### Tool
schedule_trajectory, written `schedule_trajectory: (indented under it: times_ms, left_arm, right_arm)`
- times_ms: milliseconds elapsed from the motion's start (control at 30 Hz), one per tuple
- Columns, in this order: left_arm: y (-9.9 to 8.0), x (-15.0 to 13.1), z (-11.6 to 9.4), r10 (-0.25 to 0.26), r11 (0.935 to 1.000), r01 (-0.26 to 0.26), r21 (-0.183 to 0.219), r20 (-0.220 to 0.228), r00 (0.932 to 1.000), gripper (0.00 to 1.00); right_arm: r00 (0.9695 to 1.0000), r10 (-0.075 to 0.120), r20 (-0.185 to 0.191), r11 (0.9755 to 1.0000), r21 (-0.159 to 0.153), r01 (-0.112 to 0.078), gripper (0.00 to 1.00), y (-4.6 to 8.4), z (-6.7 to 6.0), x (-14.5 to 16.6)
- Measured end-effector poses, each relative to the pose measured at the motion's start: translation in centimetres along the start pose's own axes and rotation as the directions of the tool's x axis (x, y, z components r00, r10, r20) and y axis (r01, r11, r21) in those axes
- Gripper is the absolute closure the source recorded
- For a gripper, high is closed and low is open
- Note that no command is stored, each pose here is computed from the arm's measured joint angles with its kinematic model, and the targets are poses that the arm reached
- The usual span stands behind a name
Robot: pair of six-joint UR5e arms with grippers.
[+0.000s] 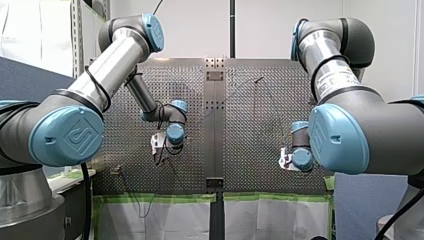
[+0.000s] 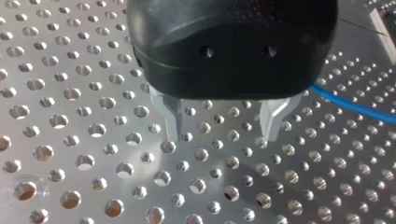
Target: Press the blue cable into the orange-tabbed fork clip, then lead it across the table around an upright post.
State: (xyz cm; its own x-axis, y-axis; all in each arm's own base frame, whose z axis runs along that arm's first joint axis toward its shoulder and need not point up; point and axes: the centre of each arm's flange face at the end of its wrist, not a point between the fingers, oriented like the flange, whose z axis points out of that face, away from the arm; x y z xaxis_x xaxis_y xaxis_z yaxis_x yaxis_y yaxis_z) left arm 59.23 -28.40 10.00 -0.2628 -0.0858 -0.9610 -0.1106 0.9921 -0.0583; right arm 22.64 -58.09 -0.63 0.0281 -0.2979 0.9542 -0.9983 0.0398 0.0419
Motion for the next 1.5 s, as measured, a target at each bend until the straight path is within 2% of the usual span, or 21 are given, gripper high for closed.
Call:
schedule_trajectory:
  times_ms: [267,733,900,1067,1233,1500]
  left_arm:
    - [0.1,0.0,0.0,0.000,1.0000,0.000,-0.003,0.001,1.0000,0.17]
    - [-0.1,0.0,-0.1,0.001,1.0000,-0.001,-0.001,0.001,1.0000,0.17]
    - [-0.1,0.0,-0.1,0.001,1.0000,-0.001,-0.001,0.002,1.0000,0.17]
    - [-0.1,0.0,-0.1,0.001,1.0000,-0.001,-0.001,0.001,1.0000,0.17]
    - [-0.2,0.0,-0.1,0.002,1.0000,-0.002,0.002,0.001,1.0000,0.17]
    - [-0.8,0.3,-0.7,0.009,0.9999,-0.009,0.015,-0.023,0.9997,0.17]
  right_arm:
    - [0.9993,0.028,-0.023,0.9996,0.000,-0.028,1.00,-0.1,0.8,-2.2]
    - [0.9966,0.044,-0.069,0.9990,0.005,-0.044,1.00,-0.1,3.1,-4.9]
    - [0.9966,0.044,-0.069,0.9990,0.009,-0.043,1.00,-0.2,4.3,-6.0]
    - [0.9982,0.036,-0.047,0.9993,0.013,-0.035,1.00,-0.1,5.1,-8.3]
    - [0.9991,0.029,-0.031,0.9994,0.022,-0.028,1.00,-0.2,5.5,-9.8]
    - [0.9991,0.025,-0.033,0.9991,0.034,-0.024,1.00,-0.3,5.8,-10.0]
